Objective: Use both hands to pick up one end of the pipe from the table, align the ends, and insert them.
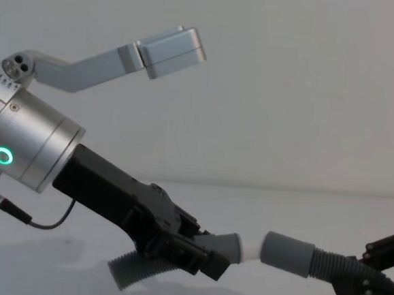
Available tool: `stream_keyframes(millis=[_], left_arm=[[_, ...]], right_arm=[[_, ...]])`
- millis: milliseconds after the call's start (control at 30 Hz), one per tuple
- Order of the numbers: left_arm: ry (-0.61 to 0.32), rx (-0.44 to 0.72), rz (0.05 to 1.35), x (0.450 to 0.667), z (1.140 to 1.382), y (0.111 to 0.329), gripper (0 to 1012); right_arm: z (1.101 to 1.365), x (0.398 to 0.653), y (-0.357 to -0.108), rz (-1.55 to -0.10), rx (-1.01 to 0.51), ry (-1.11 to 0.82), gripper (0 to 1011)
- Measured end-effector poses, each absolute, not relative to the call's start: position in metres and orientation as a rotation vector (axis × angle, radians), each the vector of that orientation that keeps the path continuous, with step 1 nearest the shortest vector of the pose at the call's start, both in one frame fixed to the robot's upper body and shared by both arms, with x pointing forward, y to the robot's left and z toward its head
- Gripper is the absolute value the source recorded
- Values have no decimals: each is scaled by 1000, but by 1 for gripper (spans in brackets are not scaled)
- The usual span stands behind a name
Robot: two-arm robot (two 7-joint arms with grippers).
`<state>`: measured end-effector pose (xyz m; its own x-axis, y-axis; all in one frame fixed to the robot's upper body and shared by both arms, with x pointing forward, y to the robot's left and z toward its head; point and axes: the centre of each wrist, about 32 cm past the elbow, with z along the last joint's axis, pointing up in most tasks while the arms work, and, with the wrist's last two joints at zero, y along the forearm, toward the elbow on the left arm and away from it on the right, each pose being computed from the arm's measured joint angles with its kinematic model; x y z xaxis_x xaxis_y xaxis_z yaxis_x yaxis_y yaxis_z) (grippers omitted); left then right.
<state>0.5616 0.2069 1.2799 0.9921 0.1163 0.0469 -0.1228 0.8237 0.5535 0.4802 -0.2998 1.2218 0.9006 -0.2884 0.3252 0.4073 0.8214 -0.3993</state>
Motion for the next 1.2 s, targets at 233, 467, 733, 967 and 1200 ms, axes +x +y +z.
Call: stream_keyframes(millis=[233,467,733,967,1200], left_arm=[[-14,584,109,564,1279,205,375],[-16,578,96,565,1279,203,372],[-17,575,89,566,1279,202,372],[-18,574,85,566,1279,201,375],[-18,573,83,567,1278,201,372]], right_arm=[[1222,480,-300,-360,-477,-254,145],[1223,480,-300,-354,-476,-252,145],[1223,480,-300,-351,-475,-251,145],[1223,480,-300,-350,-475,-251,145],[1223,480,-300,-348,-475,-250,145]])
